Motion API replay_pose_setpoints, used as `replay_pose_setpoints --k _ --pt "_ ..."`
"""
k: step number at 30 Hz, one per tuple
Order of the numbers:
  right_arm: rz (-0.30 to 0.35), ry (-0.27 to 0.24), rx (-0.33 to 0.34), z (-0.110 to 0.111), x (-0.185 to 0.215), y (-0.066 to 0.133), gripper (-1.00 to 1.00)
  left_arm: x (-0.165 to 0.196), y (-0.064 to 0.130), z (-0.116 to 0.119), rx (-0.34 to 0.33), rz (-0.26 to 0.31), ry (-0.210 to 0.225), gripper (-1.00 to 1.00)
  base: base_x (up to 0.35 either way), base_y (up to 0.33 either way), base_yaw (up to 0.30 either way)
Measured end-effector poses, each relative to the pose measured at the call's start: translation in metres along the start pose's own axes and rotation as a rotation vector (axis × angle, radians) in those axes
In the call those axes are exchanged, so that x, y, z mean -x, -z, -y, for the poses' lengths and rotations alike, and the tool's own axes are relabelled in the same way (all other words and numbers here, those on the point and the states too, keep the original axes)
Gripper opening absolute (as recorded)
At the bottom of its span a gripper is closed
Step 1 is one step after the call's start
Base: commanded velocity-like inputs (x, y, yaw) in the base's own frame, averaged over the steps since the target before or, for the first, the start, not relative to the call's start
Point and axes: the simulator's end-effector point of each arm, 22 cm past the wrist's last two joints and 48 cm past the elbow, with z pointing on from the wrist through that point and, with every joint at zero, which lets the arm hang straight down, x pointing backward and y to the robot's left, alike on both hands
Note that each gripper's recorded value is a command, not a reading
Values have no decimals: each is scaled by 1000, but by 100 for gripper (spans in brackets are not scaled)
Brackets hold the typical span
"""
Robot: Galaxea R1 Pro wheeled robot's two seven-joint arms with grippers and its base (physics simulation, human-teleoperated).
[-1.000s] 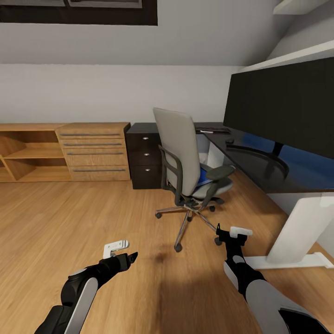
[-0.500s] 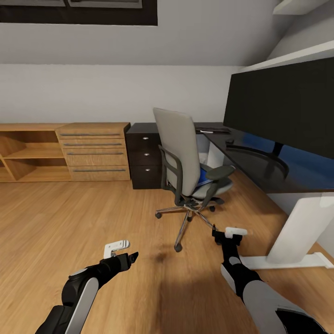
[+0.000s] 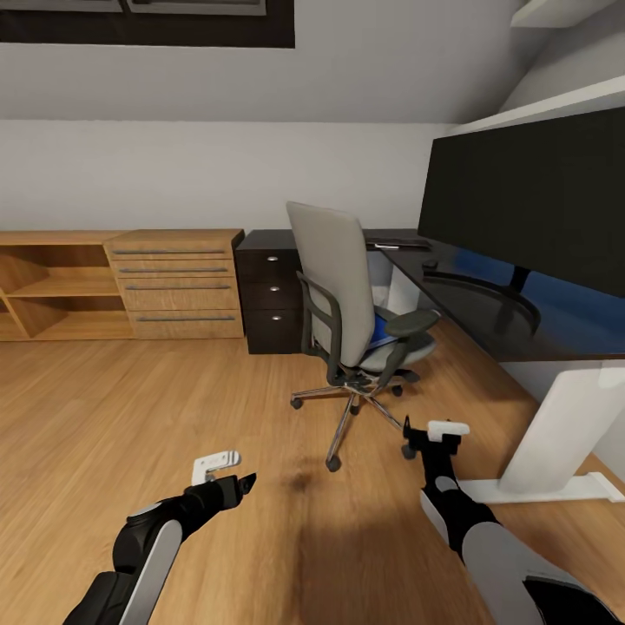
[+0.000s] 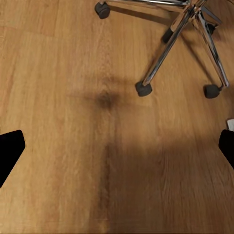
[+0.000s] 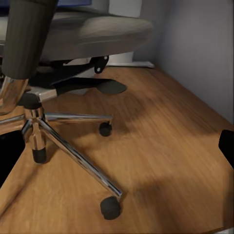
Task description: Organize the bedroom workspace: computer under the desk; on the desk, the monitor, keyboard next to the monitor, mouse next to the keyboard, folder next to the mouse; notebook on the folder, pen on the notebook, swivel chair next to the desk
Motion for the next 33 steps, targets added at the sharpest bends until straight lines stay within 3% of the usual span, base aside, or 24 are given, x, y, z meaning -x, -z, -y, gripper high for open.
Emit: replay_pose_setpoints --k 7,15,25,33 --pt "-61 18 -27 6 29 -26 100 1 1 -6 8 2 -7 100 0 0 0" --pt "-92 21 -41 10 39 -35 100 0 0 -7 9 -2 -6 100 0 0 0" --pt "14 -5 -90 19 67 -37 100 -7 -3 -10 15 -19 -2 100 0 0 -4" --pt "22 -4 -91 19 68 -36 100 -12 -5 -12 19 -30 -1 100 15 0 -6"
